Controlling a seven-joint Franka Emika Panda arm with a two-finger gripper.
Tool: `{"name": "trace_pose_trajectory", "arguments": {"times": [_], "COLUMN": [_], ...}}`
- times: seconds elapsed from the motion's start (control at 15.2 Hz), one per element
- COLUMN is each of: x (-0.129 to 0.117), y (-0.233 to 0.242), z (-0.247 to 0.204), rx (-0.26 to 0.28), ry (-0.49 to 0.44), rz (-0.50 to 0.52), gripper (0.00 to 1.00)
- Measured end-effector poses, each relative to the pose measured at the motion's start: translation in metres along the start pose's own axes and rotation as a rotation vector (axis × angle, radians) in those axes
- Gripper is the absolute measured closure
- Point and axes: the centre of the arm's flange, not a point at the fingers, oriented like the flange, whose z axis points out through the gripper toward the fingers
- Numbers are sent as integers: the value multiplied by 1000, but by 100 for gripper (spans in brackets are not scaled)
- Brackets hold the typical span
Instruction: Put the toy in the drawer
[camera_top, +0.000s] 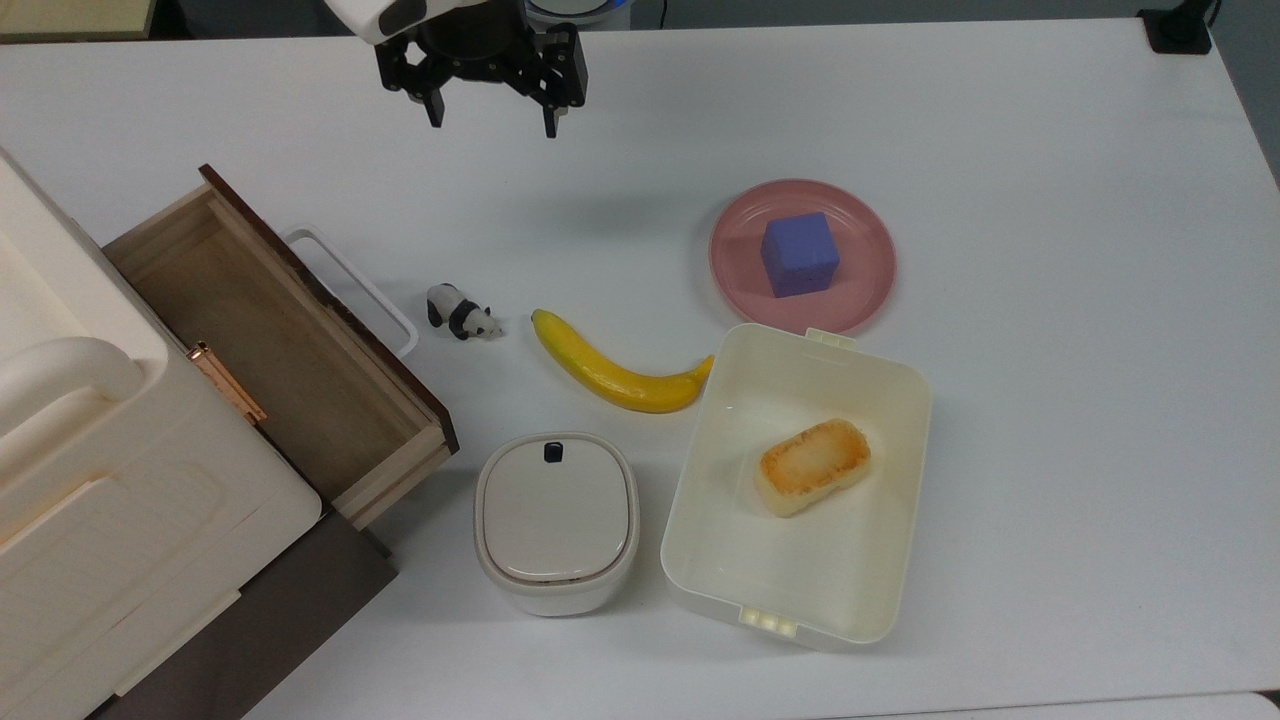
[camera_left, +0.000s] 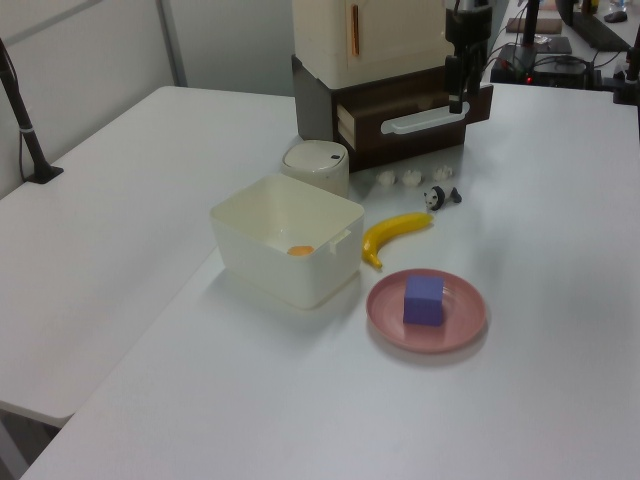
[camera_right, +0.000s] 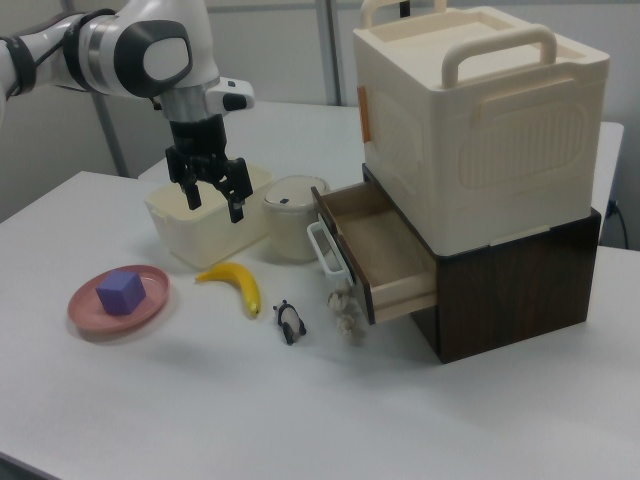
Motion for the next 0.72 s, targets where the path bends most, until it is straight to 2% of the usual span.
{"name": "trace_pose_trajectory", "arguments": {"times": [0.72], "x": [3], "y": [3], "z": [9], "rx": [-4], "ry": [-16], "rz": [-7], "gripper": [0]}}
